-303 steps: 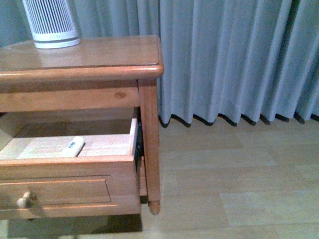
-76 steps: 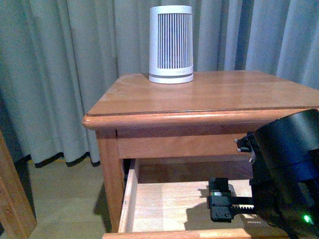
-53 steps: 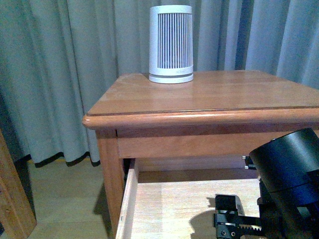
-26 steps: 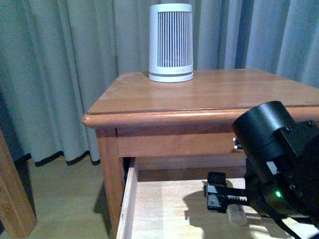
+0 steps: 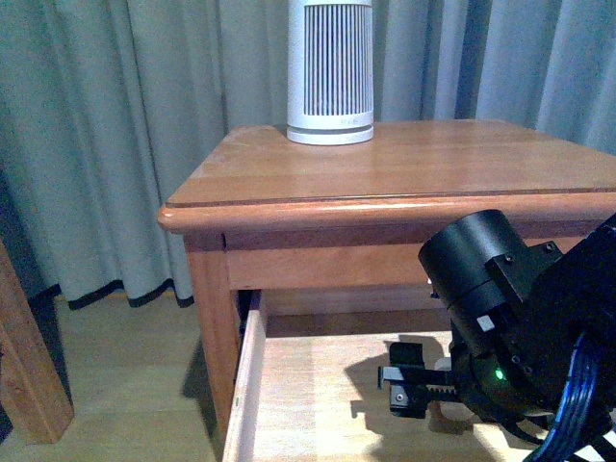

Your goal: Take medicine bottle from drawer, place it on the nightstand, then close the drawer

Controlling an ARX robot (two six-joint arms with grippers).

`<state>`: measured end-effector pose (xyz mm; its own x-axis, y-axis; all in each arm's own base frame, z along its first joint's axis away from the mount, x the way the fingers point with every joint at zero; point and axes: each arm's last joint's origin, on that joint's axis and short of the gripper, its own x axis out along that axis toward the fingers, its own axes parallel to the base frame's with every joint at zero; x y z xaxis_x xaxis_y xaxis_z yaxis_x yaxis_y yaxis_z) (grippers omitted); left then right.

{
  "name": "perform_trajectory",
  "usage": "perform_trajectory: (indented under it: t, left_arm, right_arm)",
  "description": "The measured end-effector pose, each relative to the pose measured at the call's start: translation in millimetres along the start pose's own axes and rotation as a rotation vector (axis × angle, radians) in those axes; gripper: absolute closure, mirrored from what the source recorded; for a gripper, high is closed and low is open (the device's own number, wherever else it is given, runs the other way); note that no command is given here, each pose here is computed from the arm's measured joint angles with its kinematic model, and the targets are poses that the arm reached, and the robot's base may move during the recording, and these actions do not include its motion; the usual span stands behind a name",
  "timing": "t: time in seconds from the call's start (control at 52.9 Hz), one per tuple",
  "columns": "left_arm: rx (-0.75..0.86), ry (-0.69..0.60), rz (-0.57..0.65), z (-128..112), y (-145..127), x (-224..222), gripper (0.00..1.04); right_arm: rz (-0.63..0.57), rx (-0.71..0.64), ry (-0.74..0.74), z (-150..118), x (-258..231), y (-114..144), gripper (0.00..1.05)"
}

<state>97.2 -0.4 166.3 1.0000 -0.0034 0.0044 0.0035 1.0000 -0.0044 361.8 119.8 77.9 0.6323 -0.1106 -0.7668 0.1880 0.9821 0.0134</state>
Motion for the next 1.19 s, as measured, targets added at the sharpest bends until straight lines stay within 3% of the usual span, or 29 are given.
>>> perform_trajectory:
  t: [0.302, 0.397, 0.605, 0.869, 1.002, 1.191]
  left_arm:
    - [0.000, 0.000, 0.000, 0, 0, 0, 0.07]
    - [0.000, 0.000, 0.000, 0, 0, 0, 0.07]
    - [0.000, 0.000, 0.000, 0, 0, 0, 0.07]
    - [0.000, 0.000, 0.000, 0, 0, 0, 0.07]
    - [0.000, 0.000, 0.000, 0, 0, 0, 0.07]
    - [0.000, 0.000, 0.000, 0, 0, 0, 0.07]
  right_arm:
    - [-0.028, -0.004, -0.027, 2, -5, 2, 0.67]
    - [-0.028, -0.005, -0.047, 7, -18, 4, 0.75]
    - [0.009, 0.023, -0.099, 16, -67, 8, 0.77]
    - [0.132, 0.024, -0.163, 2, -147, 22, 0.78]
    - [0.134, 0.054, -0.417, 35, -192, 13, 0.78]
    - [0.120, 0.097, -0.560, 99, -218, -5, 0.78]
